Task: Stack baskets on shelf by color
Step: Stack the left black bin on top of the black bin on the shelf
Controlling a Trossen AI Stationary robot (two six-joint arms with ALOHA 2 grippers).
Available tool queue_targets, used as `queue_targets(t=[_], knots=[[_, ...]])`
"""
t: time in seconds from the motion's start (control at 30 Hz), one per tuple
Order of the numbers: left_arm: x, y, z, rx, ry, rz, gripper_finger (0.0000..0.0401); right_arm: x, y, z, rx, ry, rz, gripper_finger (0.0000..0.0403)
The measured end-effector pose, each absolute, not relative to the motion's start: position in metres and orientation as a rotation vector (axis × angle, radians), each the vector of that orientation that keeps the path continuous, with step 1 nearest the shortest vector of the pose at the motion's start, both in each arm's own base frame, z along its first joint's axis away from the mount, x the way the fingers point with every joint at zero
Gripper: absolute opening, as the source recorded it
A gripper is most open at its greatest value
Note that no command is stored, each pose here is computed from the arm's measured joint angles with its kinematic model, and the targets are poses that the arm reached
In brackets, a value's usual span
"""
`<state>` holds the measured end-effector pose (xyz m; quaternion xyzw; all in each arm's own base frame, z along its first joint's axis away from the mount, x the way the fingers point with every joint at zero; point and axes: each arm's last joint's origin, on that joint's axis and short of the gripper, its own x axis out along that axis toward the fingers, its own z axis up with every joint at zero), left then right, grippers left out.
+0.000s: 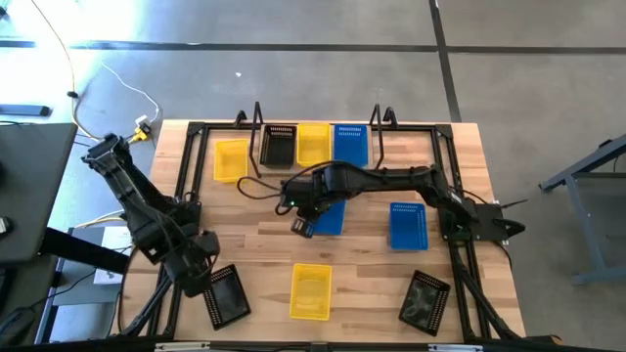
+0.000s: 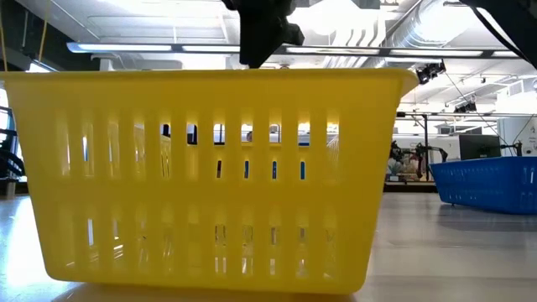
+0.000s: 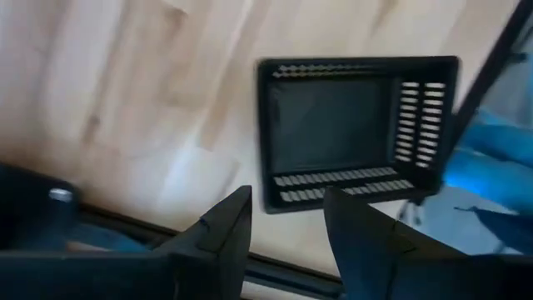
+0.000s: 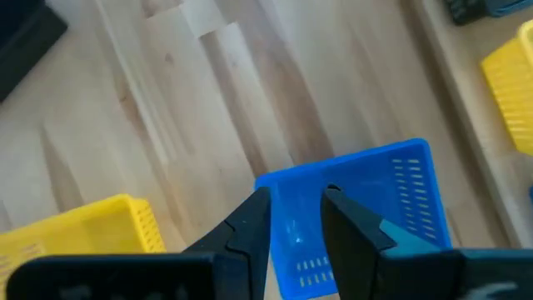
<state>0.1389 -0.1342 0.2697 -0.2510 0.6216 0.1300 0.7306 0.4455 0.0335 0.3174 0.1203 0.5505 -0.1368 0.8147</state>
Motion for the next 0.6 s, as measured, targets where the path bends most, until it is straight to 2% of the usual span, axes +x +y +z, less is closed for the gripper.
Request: queue_targets(t=[0.13, 0.5, 0.6], knots=[[0.134, -0.15, 0.261, -0.54, 1.359, 0.196, 0.014, 0.445, 0.042, 0.317, 0.21, 1.181, -0.251, 0.0094], [0.13, -0.199, 0.236, -0.053, 1.322, -0.295, 0.014, 0.444, 0.047, 0.318, 0.193, 1.182, -0.234, 0.0094], [0.133, -0.209, 0.224, 0.063, 1.321, -0.354, 0.014, 0.444, 0.047, 0.318, 0.195, 1.181, -0.236, 0.0094]])
